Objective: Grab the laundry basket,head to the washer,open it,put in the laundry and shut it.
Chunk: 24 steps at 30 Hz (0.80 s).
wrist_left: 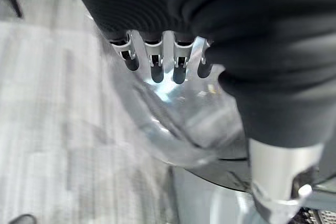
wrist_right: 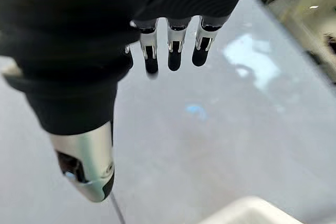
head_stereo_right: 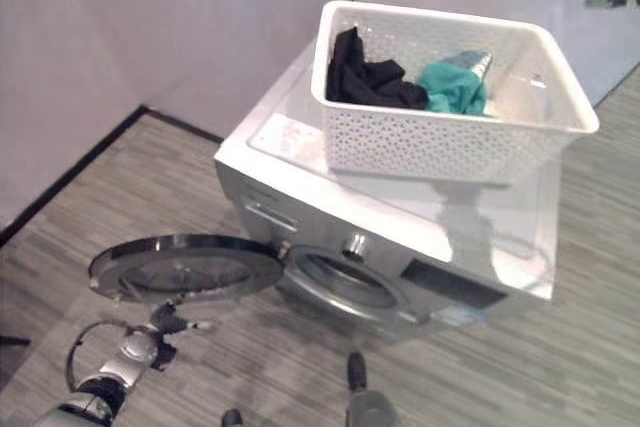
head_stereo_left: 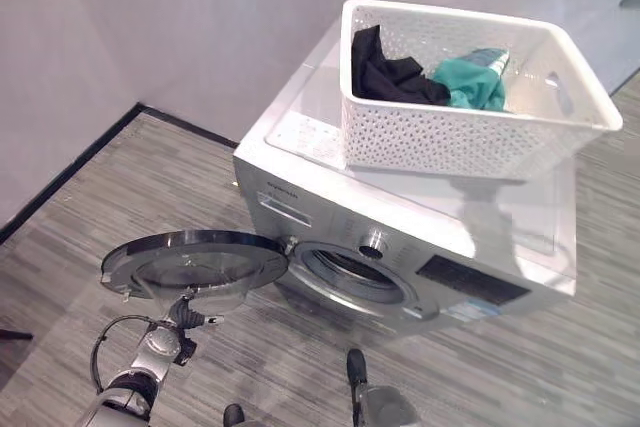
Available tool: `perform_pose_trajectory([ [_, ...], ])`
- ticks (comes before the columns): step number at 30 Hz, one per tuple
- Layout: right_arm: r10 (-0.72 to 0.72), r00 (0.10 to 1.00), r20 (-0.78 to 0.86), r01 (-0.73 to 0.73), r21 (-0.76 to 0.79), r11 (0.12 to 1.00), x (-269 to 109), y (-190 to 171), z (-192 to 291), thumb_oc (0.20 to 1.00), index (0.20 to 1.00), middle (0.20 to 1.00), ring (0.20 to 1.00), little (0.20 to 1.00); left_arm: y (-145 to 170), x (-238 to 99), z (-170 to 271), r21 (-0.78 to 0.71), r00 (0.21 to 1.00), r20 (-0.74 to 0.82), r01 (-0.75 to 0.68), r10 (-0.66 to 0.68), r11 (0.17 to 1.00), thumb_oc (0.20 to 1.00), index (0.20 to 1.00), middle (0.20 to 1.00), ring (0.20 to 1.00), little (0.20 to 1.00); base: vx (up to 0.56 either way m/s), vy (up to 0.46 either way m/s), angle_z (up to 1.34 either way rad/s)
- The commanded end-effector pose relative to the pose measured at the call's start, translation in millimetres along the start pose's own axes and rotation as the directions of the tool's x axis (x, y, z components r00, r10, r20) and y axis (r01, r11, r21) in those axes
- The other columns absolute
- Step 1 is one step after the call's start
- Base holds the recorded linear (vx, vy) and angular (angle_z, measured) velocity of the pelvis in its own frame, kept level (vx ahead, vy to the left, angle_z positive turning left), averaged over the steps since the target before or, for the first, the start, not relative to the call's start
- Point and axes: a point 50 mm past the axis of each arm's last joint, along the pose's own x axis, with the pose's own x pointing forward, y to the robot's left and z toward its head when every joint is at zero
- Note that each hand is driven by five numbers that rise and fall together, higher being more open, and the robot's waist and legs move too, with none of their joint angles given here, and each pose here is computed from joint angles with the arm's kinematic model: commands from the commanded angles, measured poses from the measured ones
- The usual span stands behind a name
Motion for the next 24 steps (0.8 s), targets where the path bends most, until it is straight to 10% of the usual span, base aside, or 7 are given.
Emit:
perform_pose_trajectory([
  [1,-0.062,0.998,0.025,0.063,-0.063,0.996,10,-28,17,1.0,1.0,1.0,1.0,1.0,29,-2,-9,0.071,0.997,-0.003,-0.075,0.075,0.995,1.0,1.0,1.0,1.0,1.0,0.14,-0.116,0.1],
  [24,0.274,0.959,0.075,-0.224,-0.391,0.892,47,34,92,1.0,1.0,1.0,1.0,1.0,91,6,52,0.07,0.966,0.149,-0.222,0.21,0.973,1.0,1.0,1.0,1.0,1.0,-0.06,-0.032,-0.07],
])
